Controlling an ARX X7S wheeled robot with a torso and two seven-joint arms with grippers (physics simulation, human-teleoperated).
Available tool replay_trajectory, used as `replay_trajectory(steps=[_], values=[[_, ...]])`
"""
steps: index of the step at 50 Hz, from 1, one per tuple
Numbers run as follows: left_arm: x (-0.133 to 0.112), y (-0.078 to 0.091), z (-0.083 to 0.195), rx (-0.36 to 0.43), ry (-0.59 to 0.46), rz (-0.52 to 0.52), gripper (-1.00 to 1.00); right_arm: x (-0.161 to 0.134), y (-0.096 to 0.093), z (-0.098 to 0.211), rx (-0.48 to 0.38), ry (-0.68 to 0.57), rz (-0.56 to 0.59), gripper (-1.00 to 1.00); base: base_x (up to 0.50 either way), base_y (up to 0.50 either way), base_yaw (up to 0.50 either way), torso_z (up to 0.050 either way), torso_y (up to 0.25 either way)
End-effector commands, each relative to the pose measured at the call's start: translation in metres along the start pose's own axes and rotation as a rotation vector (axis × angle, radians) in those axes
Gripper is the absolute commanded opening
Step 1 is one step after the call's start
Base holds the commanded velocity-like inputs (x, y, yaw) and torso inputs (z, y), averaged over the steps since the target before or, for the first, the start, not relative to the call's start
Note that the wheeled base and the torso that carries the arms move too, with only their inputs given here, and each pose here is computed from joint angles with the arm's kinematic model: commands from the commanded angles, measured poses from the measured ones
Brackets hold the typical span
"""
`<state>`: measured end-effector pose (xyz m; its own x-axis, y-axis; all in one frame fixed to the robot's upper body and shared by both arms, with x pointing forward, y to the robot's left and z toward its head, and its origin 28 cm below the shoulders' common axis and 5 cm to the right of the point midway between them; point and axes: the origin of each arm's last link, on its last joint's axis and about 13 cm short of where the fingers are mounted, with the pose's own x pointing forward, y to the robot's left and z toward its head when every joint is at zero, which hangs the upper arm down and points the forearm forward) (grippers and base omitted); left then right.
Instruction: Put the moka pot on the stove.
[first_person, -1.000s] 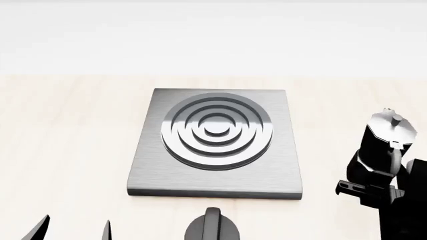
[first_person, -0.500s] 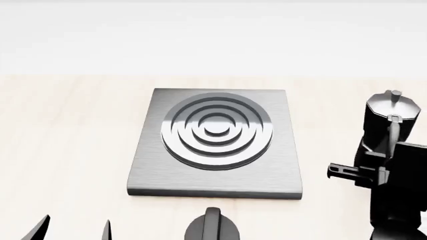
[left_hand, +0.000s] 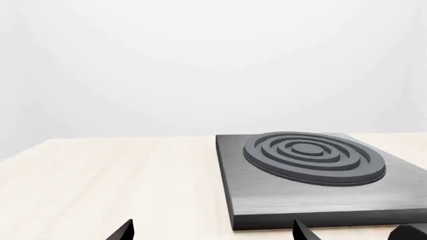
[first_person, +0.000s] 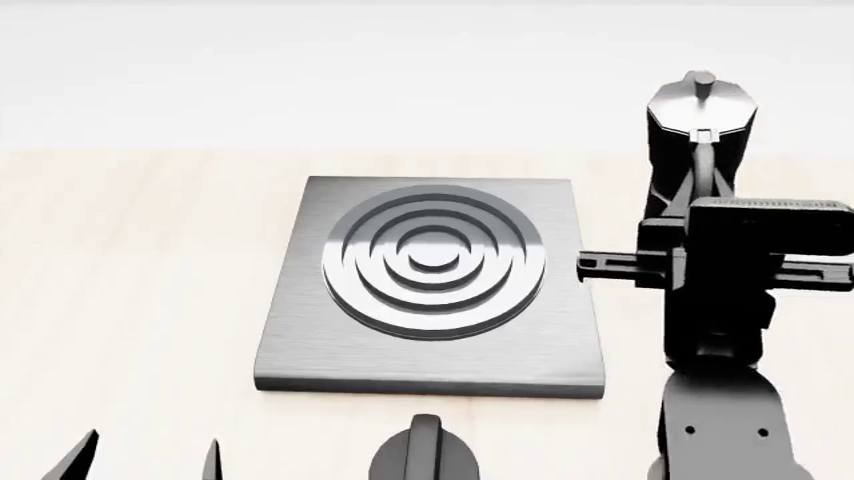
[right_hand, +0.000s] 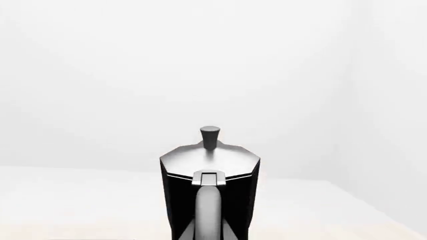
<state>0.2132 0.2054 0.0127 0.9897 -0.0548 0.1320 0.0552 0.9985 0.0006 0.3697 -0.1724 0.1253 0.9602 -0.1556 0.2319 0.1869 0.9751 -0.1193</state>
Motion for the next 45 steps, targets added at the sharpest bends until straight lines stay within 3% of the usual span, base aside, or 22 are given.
replay_trajectory(steps=[1, 15, 24, 45], values=[[0.000, 0.000, 0.000, -0.022, -0.009, -0.009, 1.00, 0.025, 0.019, 0.024, -0.036, -0.092, 0.041, -1.00, 0.00, 0.00, 0.00, 0.000, 0.000], [0.000, 0.000, 0.000, -0.023, -0.006, -0.010, 1.00, 0.045, 0.044, 0.038, -0.026, -0.134, 0.096, -1.00, 0.00, 0.00, 0.00, 0.000, 0.001], [0.000, 0.000, 0.000, -0.025, -0.008, -0.007, 1.00, 0.056, 0.064, 0.047, 0.025, -0.155, 0.143, -1.00, 0.00, 0.00, 0.00, 0.000, 0.002], [0.000, 0.000, 0.000, -0.022, -0.004, -0.007, 1.00, 0.053, 0.097, 0.052, 0.127, -0.132, 0.258, -1.00, 0.00, 0.00, 0.00, 0.000, 0.001]])
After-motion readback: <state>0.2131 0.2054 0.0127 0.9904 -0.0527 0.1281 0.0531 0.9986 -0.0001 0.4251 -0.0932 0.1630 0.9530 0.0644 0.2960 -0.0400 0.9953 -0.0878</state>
